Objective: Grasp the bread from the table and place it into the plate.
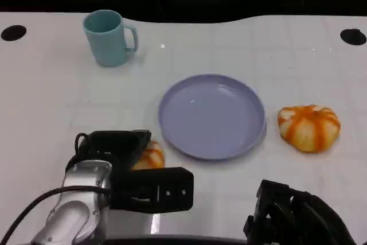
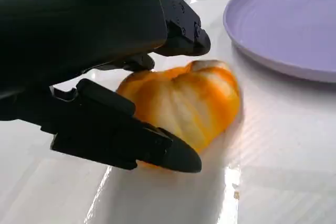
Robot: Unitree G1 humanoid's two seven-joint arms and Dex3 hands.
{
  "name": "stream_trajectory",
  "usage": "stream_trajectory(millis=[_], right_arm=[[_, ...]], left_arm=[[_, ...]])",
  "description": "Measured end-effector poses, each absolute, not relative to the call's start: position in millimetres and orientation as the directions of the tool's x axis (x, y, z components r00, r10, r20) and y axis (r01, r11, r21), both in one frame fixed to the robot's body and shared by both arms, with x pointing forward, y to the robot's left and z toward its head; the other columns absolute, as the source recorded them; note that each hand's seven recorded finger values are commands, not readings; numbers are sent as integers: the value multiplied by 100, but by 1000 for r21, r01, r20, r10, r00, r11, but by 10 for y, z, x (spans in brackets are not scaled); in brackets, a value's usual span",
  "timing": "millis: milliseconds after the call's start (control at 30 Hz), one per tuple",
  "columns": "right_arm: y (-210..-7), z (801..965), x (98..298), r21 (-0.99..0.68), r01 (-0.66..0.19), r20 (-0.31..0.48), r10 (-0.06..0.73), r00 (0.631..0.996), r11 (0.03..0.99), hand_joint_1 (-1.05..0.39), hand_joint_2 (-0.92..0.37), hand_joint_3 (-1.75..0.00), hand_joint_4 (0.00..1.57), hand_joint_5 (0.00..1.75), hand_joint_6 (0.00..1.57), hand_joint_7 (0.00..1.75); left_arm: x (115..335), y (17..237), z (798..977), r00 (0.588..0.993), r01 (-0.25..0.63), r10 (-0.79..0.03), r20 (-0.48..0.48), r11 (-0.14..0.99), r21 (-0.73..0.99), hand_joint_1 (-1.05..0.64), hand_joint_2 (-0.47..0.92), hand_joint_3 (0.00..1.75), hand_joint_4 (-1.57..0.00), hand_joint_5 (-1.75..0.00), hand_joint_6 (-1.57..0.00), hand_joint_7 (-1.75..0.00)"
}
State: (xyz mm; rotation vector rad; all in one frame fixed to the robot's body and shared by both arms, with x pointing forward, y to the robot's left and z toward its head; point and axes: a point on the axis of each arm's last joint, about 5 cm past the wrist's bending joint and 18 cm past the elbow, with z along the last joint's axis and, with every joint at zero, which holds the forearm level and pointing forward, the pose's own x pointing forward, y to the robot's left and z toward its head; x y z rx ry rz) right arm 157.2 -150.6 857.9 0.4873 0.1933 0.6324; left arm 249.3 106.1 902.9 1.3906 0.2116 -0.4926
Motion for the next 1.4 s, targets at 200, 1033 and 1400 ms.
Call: stream_trajectory(millis=[200,1033,1400], right_arm=[[-1507,8578,1570,492,-520,-26,609,793,698,-71,-92,-26,86,162,75,144],[-1514,8573,1562,492,-519,-27,609,793,698,-71,-92,-27,86,162,76,143],[-1521,8569,1556,494,-516,-28,607,795,700,-70,-92,-27,86,162,75,142]], left_arm=[[2525,1055,9016,876,462,-206,-437,95,882,-61,86,0,-38,-10,-26,-1],[2464,1116,8592,945,102,-320,-72,76,992,-29,92,20,-73,-174,-120,-18],[2453,1139,8512,946,40,-325,-3,107,993,-24,92,15,-76,-175,-68,-130]])
